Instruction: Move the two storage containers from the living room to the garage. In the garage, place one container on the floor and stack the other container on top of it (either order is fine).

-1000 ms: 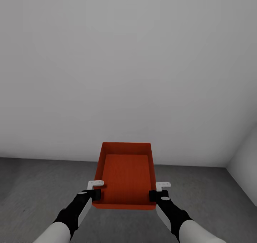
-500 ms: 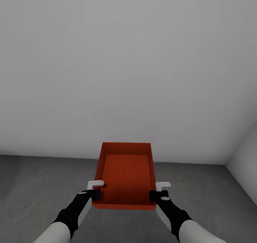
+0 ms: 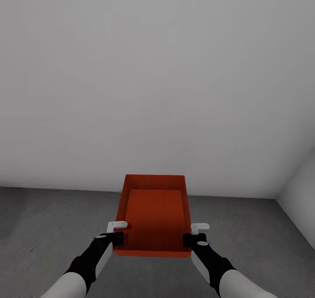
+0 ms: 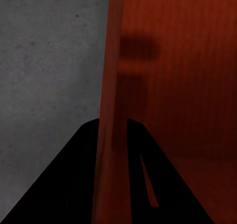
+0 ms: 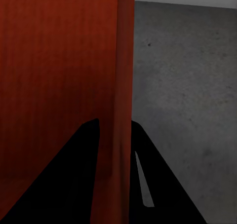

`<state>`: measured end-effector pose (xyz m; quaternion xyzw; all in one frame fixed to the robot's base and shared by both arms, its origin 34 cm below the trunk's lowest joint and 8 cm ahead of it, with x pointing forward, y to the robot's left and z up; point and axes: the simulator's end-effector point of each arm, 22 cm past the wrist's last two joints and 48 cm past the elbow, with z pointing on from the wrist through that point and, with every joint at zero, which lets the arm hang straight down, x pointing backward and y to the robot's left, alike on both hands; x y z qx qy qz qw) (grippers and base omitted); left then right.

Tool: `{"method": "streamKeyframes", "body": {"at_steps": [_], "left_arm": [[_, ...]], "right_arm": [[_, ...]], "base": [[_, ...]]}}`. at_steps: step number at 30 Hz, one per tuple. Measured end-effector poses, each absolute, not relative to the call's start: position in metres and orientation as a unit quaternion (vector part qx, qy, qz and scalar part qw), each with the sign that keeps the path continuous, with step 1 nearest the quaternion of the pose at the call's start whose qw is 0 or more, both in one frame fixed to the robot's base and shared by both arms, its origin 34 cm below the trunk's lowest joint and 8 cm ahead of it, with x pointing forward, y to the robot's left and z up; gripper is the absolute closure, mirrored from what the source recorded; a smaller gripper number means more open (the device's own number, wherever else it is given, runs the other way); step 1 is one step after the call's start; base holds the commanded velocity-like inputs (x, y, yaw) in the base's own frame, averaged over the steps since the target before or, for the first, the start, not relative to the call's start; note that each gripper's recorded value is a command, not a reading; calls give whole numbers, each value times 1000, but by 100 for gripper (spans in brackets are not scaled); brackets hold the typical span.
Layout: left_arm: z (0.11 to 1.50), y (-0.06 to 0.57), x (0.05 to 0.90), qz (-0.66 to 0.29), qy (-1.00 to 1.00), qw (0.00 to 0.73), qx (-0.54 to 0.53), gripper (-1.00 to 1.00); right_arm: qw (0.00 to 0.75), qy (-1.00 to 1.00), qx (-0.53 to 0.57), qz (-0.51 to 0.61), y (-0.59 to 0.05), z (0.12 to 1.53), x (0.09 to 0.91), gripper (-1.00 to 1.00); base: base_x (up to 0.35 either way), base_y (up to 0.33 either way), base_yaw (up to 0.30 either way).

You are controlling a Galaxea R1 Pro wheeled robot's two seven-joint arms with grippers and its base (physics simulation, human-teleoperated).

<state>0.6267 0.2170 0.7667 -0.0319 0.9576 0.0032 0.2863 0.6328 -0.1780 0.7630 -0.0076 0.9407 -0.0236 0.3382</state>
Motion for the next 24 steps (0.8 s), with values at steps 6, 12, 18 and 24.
{"method": "streamKeyframes", "body": {"at_steps": [6,12,18,24], "left_arm": [[762,217,624,3,959,282,-32,100],[757,217,622,3,960,277,-32,100],[752,217,620,4,962,272,-32,100],[747,217,617,4,963,267,-32,100]], "right_arm": [[334,942,-8,-24,-178,758,630,100],[329,944,-8,-23,-178,753,628,100],[324,946,-8,-23,-178,748,626,100],[320,947,-8,-23,-178,743,623,100]], "base": [[0,0,0],[0,0,0],[0,0,0],[0,0,0]]}}
